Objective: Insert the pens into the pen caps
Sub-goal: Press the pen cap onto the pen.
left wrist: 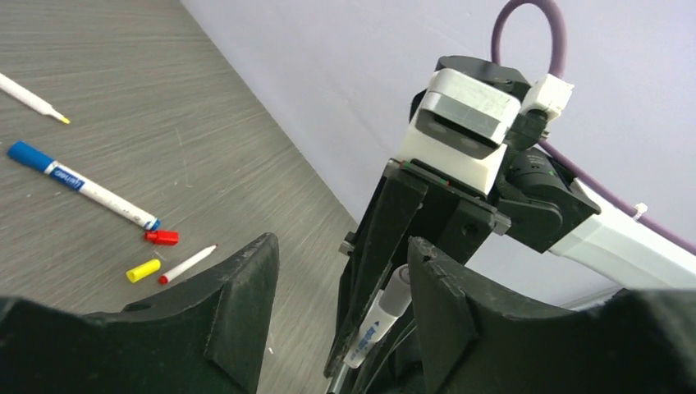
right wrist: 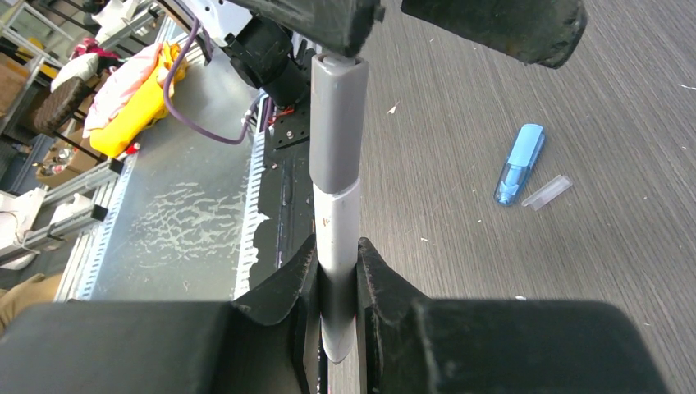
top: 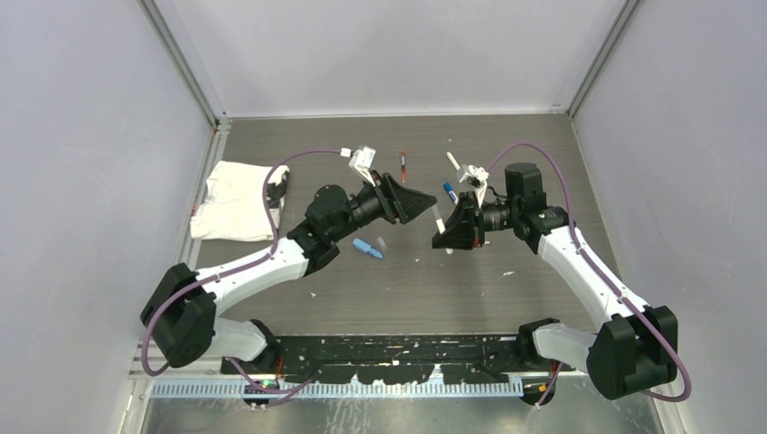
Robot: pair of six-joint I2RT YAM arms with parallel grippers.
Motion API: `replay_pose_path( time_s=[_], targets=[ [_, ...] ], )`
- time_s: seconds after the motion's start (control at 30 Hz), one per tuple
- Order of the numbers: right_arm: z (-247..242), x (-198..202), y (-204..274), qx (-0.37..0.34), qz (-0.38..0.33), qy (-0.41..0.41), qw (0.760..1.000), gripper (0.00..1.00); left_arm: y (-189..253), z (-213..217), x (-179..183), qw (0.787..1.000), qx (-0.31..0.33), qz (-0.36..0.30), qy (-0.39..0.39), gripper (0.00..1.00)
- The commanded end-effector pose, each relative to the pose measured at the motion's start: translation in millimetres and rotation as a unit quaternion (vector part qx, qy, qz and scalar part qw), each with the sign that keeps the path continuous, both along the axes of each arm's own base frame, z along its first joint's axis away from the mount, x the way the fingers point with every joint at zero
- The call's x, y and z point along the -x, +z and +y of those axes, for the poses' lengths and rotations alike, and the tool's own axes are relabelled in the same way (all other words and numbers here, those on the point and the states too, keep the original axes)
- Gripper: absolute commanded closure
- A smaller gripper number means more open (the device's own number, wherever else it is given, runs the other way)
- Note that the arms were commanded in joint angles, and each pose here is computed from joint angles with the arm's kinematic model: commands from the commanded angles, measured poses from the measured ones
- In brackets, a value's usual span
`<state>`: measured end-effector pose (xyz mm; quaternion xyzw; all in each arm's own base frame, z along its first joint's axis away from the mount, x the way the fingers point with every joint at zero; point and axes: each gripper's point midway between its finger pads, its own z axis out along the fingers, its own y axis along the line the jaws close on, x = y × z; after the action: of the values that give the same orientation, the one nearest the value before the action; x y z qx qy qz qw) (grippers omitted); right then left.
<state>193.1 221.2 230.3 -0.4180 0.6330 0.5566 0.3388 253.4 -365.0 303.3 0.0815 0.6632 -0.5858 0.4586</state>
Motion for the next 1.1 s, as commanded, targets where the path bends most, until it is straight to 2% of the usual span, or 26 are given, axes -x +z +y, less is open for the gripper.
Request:
replay_pose_path(
  time_s=[0.0,0.4,0.57,0.87,1.07],
  targets=[
    [1,-1,18,-0.013,-0.031,0.008,0.999,0.99,55,-6,7,0.996,0.075,-0.045,-0.027,0.41],
    [2,-6,17,-0.016,-0.016,-0.001,1.000,0.99,52,-17,18,0.994,0.080,-0.053,-0.056,0.48],
    [3,-9,16,-0.014,-0.010,-0.009,1.000,0.99,50,-25,21,0.994,0.078,-0.054,-0.063,0.56],
    [3,-10,15,-0.014,-0.009,-0.012,1.000,0.99,48,-30,20,0.994,0.074,-0.055,-0.063,0.66],
    [3,-10,14,-0.013,-0.005,-0.012,1.000,0.99,48,-31,19,0.994,0.073,-0.058,-0.061,0.67]
  ],
)
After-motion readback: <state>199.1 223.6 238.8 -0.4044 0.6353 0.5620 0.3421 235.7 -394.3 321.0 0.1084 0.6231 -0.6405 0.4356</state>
